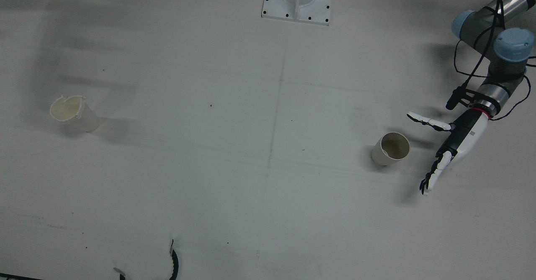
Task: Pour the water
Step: 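Close the left hand fingers around the white paper cup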
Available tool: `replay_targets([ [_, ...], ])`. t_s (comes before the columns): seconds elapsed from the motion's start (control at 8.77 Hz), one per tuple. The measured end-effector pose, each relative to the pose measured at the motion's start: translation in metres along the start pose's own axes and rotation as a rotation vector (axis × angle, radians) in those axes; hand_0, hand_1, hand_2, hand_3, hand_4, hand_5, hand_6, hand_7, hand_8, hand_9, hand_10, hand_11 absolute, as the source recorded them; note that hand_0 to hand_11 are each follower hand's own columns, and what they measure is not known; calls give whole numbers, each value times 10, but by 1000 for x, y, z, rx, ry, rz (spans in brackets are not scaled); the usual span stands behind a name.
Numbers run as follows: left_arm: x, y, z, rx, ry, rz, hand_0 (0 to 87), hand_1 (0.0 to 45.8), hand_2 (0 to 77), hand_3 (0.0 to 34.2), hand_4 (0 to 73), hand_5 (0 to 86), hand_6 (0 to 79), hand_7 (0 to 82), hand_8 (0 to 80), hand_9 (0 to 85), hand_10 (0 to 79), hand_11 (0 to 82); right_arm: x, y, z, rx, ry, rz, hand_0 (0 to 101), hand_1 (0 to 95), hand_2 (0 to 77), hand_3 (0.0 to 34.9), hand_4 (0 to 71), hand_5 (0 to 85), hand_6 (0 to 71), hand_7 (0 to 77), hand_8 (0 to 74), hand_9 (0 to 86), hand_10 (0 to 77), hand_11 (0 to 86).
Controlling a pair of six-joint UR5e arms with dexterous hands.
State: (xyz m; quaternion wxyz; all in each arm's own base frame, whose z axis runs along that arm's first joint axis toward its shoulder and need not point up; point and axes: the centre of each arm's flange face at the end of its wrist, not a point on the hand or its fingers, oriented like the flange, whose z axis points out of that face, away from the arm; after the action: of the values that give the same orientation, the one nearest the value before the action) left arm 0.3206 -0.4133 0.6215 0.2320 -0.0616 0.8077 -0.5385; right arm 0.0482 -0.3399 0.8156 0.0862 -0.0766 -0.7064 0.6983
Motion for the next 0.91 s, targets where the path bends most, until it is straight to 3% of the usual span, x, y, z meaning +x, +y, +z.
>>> replay_targets([
  [0.23, -10, 10, 9, -1, -14, -3, 665, 251, 11, 0, 11, 0, 0, 5, 5, 5, 5, 44, 0, -1, 0, 2, 1, 0, 573, 164, 16, 6, 382, 136, 158, 185, 65, 65, 65, 125],
  [0.46, -14, 16, 18, 2, -21, -6, 708, 251, 11, 0, 22, 5, 0, 5, 5, 5, 5, 44, 0, 0, 1, 0, 1, 1, 573, 158, 16, 6, 382, 136, 158, 185, 65, 60, 76, 125],
  [0.91, -20, 26, 33, 3, -27, -6, 708, 262, 11, 1, 27, 11, 0, 11, 5, 5, 5, 44, 1, 0, 4, -3, 2, 0, 572, 164, 16, 5, 382, 142, 158, 185, 65, 60, 76, 125],
])
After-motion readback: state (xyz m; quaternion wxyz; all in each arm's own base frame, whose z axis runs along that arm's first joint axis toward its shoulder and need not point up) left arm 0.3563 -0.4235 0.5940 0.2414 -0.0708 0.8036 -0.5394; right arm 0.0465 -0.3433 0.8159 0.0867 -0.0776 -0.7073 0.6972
